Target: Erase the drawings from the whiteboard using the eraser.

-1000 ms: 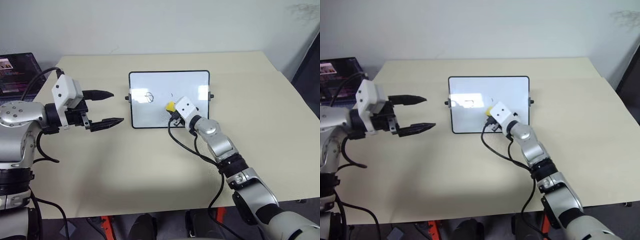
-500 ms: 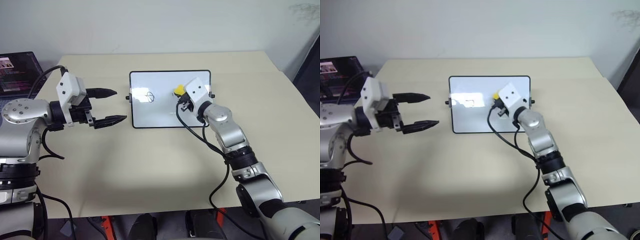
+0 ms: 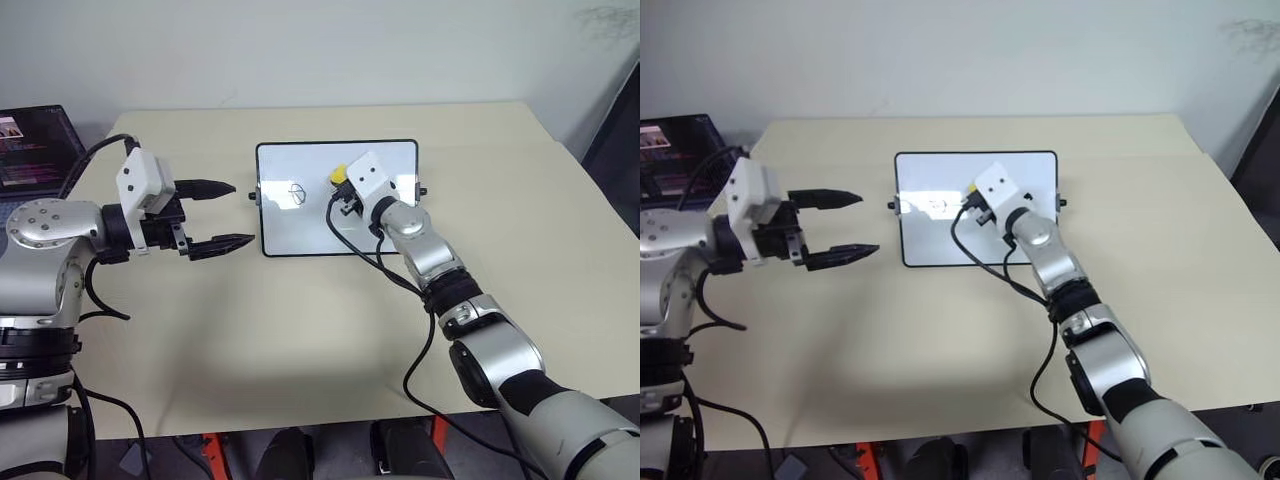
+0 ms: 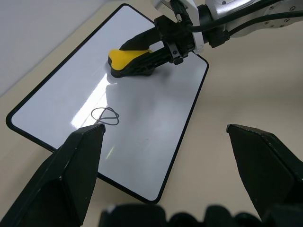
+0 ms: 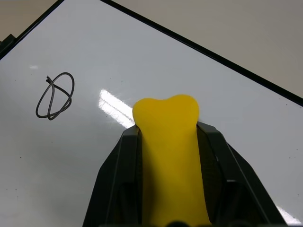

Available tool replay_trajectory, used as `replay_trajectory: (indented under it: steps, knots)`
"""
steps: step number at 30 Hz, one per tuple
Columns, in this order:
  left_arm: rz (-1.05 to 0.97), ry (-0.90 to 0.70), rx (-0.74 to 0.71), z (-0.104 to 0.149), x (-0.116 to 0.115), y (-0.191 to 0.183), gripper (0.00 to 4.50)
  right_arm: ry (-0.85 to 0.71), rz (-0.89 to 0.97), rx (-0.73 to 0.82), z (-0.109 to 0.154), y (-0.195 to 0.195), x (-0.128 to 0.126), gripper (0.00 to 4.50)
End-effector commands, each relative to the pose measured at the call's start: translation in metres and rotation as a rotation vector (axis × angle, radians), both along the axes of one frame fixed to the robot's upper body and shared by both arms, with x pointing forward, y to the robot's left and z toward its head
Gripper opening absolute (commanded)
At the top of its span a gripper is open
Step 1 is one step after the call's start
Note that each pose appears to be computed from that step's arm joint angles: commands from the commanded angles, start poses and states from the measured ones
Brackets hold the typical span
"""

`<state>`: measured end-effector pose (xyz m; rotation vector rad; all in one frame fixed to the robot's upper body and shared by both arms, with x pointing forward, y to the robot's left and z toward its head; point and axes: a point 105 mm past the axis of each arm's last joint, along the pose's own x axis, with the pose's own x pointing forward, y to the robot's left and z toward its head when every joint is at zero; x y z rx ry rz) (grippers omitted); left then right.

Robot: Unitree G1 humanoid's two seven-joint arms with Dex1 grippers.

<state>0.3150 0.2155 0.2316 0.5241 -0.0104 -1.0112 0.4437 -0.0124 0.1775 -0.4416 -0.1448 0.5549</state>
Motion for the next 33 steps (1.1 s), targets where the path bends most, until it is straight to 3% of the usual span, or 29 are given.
replay_trajectory:
  steps: [1,13,20,33]
  knots:
    - [0.021,-0.066,0.006,0.017,-0.007,0.005,4.5,0.044,-0.011,-0.002,-0.012,-0.008,0.0,1.24]
    - [0.009,-0.072,-0.004,0.016,-0.005,-0.001,4.5,0.11,-0.013,-0.008,-0.033,-0.024,-0.022,1.24]
    - [0.0,-0.074,-0.009,0.016,0.0,-0.003,4.5,0.114,-0.04,-0.02,-0.032,-0.039,-0.027,1.24]
    - [-0.018,-0.079,-0.014,0.017,0.007,-0.005,4.5,0.051,0.019,0.135,0.018,-0.036,-0.046,1.24]
